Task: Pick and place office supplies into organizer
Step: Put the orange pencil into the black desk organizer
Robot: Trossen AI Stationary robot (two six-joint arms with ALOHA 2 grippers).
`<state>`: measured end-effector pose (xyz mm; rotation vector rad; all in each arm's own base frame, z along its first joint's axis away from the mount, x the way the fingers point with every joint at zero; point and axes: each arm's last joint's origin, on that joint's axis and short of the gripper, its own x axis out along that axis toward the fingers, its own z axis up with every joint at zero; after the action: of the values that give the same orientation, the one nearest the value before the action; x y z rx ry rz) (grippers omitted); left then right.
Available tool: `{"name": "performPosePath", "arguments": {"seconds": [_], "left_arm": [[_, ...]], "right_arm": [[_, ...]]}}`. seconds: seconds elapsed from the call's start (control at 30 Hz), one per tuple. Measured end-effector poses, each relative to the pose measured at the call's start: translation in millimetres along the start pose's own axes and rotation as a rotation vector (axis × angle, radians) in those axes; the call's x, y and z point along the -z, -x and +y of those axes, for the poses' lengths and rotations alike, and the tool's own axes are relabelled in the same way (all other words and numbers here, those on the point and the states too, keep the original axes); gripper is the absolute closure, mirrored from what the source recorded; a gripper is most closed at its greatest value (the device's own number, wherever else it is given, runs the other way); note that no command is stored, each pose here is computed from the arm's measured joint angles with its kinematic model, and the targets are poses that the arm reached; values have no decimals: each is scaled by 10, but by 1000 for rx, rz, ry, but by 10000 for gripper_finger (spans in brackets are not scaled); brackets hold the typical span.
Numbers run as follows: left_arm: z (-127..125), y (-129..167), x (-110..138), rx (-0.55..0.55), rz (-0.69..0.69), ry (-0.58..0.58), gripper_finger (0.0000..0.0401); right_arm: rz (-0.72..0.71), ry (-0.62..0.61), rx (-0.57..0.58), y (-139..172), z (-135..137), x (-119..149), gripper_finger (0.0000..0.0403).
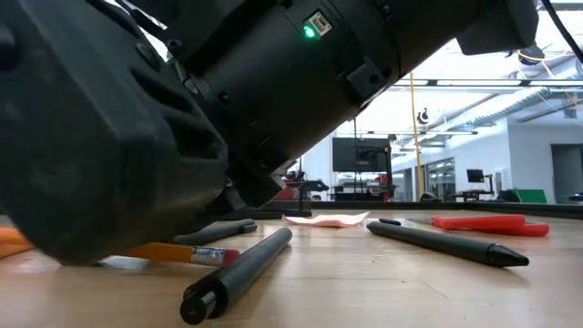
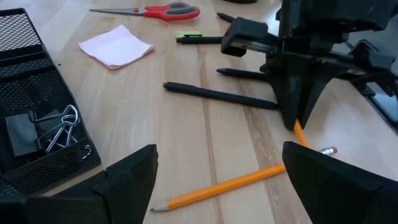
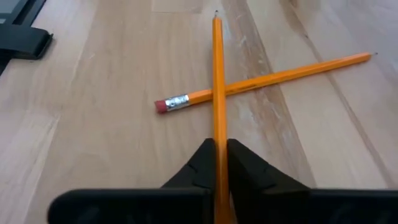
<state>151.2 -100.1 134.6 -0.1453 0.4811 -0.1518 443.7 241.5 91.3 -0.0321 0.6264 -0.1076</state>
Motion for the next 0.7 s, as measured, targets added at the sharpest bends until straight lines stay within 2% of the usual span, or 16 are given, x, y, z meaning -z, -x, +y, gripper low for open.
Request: {"name": "performPosePath", "arguments": {"seconds": [0.2, 0.3, 0.47, 0.7], "left_arm": [[2, -2, -7, 1, -5, 90, 52], [-9, -2, -33, 20, -27, 130, 52], [-60, 5, -93, 134, -51, 216, 52], [-94, 11, -78, 245, 43, 476, 52]], "right_arm": [[-7, -8, 42, -33, -65, -17, 369], [-7, 0, 47, -40, -80, -22, 373], [8, 62, 51, 4, -98, -56, 389], [-36, 149, 74, 124, -164, -266, 372]]}}
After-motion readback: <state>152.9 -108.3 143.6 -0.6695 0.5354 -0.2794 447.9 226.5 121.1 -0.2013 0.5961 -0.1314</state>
